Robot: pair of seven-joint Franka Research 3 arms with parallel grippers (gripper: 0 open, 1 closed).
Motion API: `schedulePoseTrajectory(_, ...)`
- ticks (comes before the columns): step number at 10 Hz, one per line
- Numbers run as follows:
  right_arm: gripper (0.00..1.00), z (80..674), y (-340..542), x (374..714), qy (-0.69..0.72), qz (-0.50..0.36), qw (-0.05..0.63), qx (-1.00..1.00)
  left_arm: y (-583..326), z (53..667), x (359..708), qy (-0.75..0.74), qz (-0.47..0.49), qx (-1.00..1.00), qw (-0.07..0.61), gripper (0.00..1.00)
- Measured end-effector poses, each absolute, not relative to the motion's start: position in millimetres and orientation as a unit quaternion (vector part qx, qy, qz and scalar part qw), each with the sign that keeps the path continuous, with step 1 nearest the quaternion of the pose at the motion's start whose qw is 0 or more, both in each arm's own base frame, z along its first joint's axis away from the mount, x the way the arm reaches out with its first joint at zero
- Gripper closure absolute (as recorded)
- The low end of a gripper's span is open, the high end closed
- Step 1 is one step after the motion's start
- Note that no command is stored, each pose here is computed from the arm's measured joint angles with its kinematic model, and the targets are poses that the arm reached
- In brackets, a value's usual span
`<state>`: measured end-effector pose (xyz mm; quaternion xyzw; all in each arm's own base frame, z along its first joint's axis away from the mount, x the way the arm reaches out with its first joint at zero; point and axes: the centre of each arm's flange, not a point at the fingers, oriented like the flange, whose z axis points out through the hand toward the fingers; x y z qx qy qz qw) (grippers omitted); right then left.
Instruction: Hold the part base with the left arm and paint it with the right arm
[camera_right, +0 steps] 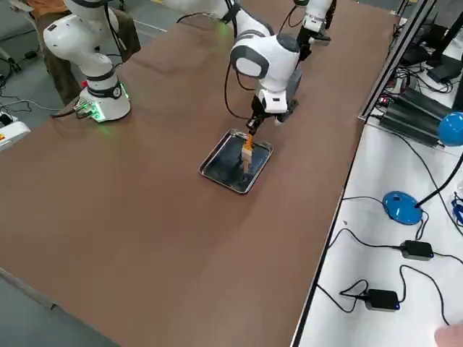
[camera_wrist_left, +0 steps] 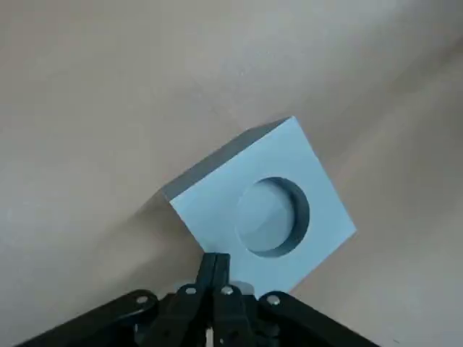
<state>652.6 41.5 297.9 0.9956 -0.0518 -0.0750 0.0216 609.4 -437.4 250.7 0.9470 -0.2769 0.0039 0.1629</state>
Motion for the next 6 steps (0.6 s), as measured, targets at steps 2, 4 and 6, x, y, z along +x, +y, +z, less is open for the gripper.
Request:
schedulePoseTrajectory(2,0.96,292.7,10.3,654.2,-0.038,-0.073,0.027,0.996,-437.4,250.7,609.4,-0.277,0.004,0.947,0.163,0.97)
schedulePoseTrajectory(4,0.96,291.2,-12.1,654.6,-0.020,-0.073,0.032,0.997,-437.4,250.7,609.4,-0.277,0.004,0.947,0.163,0.97)
schedulePoseTrajectory(6,0.96,290.5,-35.6,654.0,-0.001,-0.074,0.039,0.996,-437.4,250.7,609.4,-0.277,0.004,0.947,0.163,0.97)
